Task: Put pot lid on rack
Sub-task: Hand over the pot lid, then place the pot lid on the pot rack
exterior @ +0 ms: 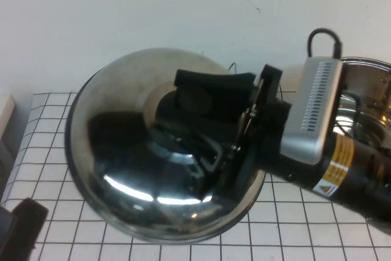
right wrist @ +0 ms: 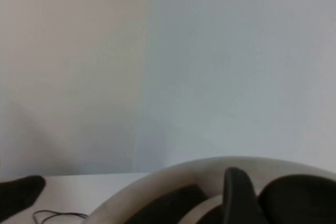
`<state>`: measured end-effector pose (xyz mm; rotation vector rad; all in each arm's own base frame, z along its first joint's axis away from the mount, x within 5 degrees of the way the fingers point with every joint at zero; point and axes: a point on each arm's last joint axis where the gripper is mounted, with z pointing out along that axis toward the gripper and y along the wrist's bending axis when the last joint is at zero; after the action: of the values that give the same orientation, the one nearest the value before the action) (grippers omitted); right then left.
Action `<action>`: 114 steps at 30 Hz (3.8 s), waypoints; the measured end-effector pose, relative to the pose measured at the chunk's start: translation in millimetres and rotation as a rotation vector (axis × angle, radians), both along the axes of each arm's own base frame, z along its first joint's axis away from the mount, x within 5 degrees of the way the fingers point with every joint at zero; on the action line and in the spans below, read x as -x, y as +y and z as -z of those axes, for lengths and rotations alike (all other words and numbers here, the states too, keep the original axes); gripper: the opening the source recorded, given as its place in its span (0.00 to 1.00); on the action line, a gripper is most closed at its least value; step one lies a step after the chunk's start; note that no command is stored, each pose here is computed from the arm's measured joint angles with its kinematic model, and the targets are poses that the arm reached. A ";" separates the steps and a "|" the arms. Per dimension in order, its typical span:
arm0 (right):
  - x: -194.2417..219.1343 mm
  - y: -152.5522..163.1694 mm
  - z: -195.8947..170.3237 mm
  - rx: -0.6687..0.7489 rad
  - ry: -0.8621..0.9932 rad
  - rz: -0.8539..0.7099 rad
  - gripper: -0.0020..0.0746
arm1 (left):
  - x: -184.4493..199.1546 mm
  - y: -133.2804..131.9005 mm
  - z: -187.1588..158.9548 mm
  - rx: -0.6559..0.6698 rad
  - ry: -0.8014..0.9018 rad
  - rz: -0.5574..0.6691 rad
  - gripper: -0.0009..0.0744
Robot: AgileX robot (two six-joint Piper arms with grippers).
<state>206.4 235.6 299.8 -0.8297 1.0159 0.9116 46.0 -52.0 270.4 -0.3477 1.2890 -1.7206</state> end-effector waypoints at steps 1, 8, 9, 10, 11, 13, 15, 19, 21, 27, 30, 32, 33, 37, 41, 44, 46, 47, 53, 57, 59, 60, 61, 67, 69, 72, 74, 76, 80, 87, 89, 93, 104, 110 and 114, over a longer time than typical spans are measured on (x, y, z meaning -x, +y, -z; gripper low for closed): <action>1.8 4.0 2.9 0.000 0.018 -0.013 0.47 | 1.1 -0.9 -0.4 0.002 -0.006 0.016 0.83; 19.9 29.6 19.1 0.026 0.084 -0.102 0.47 | 2.3 -4.4 3.0 -0.011 0.039 0.065 0.92; 22.4 32.1 20.4 0.035 0.085 -0.108 0.47 | 2.1 -4.4 3.3 -0.003 0.052 0.070 0.90; 24.1 33.4 20.7 0.040 0.083 -0.112 0.47 | 2.0 -4.5 3.7 0.002 0.062 0.074 0.88; 25.8 35.0 21.5 0.043 0.082 -0.116 0.47 | 2.1 -4.6 3.9 0.006 0.069 0.079 0.85; 26.6 35.7 21.5 0.048 0.069 -0.112 0.47 | 1.9 -4.8 4.6 0.013 0.087 0.086 0.77; 25.8 35.7 20.6 0.041 0.054 -0.090 0.47 | 1.9 -5.0 4.9 0.017 0.096 0.092 0.71; 15.5 30.8 16.6 -0.016 0.068 0.029 0.47 | 2.9 -6.0 4.9 0.011 0.091 0.105 0.66; 10.1 27.8 15.2 -0.053 0.108 0.083 0.47 | 4.1 -7.2 5.1 -0.004 0.081 0.117 0.66; 8.0 26.7 14.4 -0.087 0.164 0.088 0.47 | 4.6 -9.8 9.5 -0.058 0.100 0.131 0.70; 10.2 28.0 14.8 -0.082 0.171 0.057 0.47 | 3.0 -8.9 10.9 -0.059 0.122 0.115 0.71; 11.5 28.8 15.1 -0.085 0.190 0.034 0.47 | 1.6 -7.9 11.8 -0.058 0.135 0.099 0.72; 12.4 29.3 15.3 -0.086 0.202 0.019 0.47 | 0.6 -7.2 12.3 -0.057 0.144 0.087 0.72; 19.5 33.1 17.1 -0.046 0.181 -0.054 0.47 | -2.5 -4.6 14.1 -0.058 0.169 0.045 0.72; 32.5 40.4 19.0 0.000 0.140 -0.133 0.47 | -3.5 -3.7 14.7 -0.070 0.166 0.026 0.72; 37.3 42.9 19.6 0.014 0.125 -0.161 0.47 | -3.5 -3.7 14.7 -0.078 0.160 0.022 0.69; 37.4 42.9 19.6 0.014 0.124 -0.161 0.47 | -3.5 -3.7 14.7 -0.078 0.160 0.022 0.62; 37.2 42.8 19.6 0.012 0.128 -0.160 0.47 | -3.5 -3.7 14.7 -0.078 0.160 0.022 0.55; 36.6 42.9 20.0 -0.004 0.183 -0.171 0.47 | -2.5 -3.9 11.7 -0.043 0.154 0.040 0.23; 35.4 42.6 20.2 -0.022 0.243 -0.175 0.52 | -2.0 -4.1 11.0 -0.037 0.149 0.046 0.19; 33.8 42.0 17.9 -0.053 0.263 -0.168 0.67 | -2.2 -4.2 11.6 -0.051 0.146 0.041 0.10; 32.7 41.6 16.3 -0.072 0.271 -0.162 0.76 | -3.1 -3.4 12.1 -0.060 0.145 0.025 0.07; 31.8 41.2 15.7 -0.083 0.279 -0.156 0.81 | -4.0 -2.6 12.7 -0.072 0.143 0.007 0.06; 23.3 33.4 5.1 -0.194 0.351 -0.071 0.92 | -8.3 5.1 1.9 -0.039 0.101 -0.095 0.04; 22.6 27.3 -4.8 -0.249 0.364 -0.044 0.92 | -8.8 6.4 -10.2 -0.046 0.071 -0.120 0.04; 28.0 18.7 -21.9 -0.284 0.305 -0.034 0.93 | -10.7 5.7 -32.9 -0.071 0.021 -0.132 0.04; 35.6 12.7 -35.1 -0.290 0.236 -0.049 0.93 | -15.4 3.7 -49.4 -0.104 -0.004 -0.134 0.04; 44.0 6.8 -47.4 -0.297 0.173 -0.073 0.93 | -24.1 -0.3 -66.8 -0.145 -0.027 -0.122 0.04; 63.9 -8.4 -73.2 -0.322 0.051 -0.130 0.84 | -50.5 -14.6 -96.6 -0.209 -0.064 -0.023 0.04; 97.2 -32.8 -93.1 -0.065 -0.110 -0.132 0.19 | -120.8 -42.7 -132.0 -0.288 -0.100 0.177 0.03; 106.5 -42.2 -93.9 0.044 -0.114 -0.127 0.10 | -143.3 -50.1 -140.0 -0.325 -0.118 0.219 0.03; 123.8 -70.9 -99.5 0.183 -0.083 -0.070 0.05 | -181.7 -59.9 -146.2 -0.392 -0.128 0.249 0.03; 172.3 -154.3 -120.1 0.063 -0.073 0.066 0.03 | -259.5 -87.9 -91.1 -0.323 0.044 0.285 0.03; 179.0 -174.3 -118.7 -0.023 -0.045 0.126 0.03 | -261.4 -116.7 -85.2 -0.330 -0.016 0.256 0.03; 178.0 -174.1 -111.6 -0.026 -0.005 0.122 0.03 | -267.1 -125.4 -76.5 -0.349 -0.010 0.217 0.03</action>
<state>28.4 61.5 411.4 -0.7398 1.0369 0.8169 313.1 -177.4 346.9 0.0053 1.6347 -1.6279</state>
